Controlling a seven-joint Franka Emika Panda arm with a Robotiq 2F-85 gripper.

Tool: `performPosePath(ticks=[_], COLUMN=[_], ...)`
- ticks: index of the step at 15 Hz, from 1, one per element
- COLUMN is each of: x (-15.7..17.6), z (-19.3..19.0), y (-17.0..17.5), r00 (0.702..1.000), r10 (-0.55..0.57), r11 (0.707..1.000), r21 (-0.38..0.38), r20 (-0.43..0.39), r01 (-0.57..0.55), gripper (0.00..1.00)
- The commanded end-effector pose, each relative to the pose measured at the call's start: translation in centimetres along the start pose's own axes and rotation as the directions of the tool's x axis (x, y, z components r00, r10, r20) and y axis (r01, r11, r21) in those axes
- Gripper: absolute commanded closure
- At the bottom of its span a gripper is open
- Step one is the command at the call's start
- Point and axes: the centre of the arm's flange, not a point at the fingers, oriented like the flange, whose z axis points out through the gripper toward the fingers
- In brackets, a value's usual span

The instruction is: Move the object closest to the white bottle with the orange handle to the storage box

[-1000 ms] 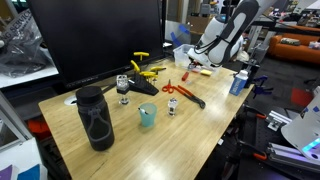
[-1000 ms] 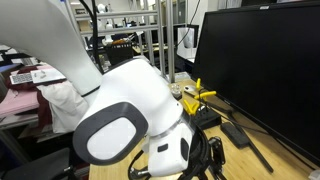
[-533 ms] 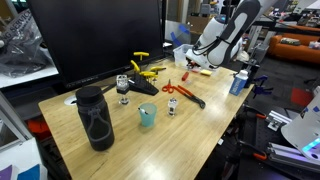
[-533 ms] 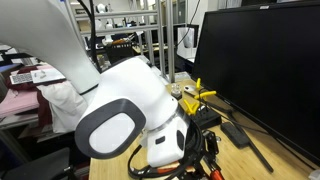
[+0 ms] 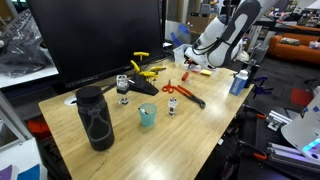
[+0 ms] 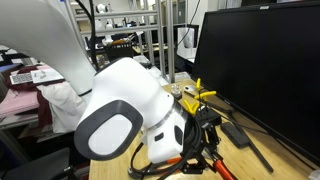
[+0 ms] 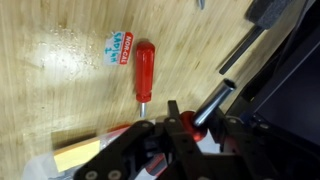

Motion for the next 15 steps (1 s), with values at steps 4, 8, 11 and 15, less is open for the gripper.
performPosePath(ticks=[4,8,11,15], x=[5.6,10.4,11.7,11.6], z=[-6.1,-8.5,-8.1,-6.0], y=[-1.5,-2.1,-1.6,0.1], r00=[0.994,0.98,0.976,0.97], r10=[0.085,0.159,0.193,0.23], r11=[0.99,0.972,0.967,0.967], r21=[0.121,0.192,0.19,0.131], r20=[-0.075,-0.121,-0.102,-0.082], r01=[-0.076,-0.134,-0.171,-0.219], gripper=[0.92,0.92,0.92,0.92])
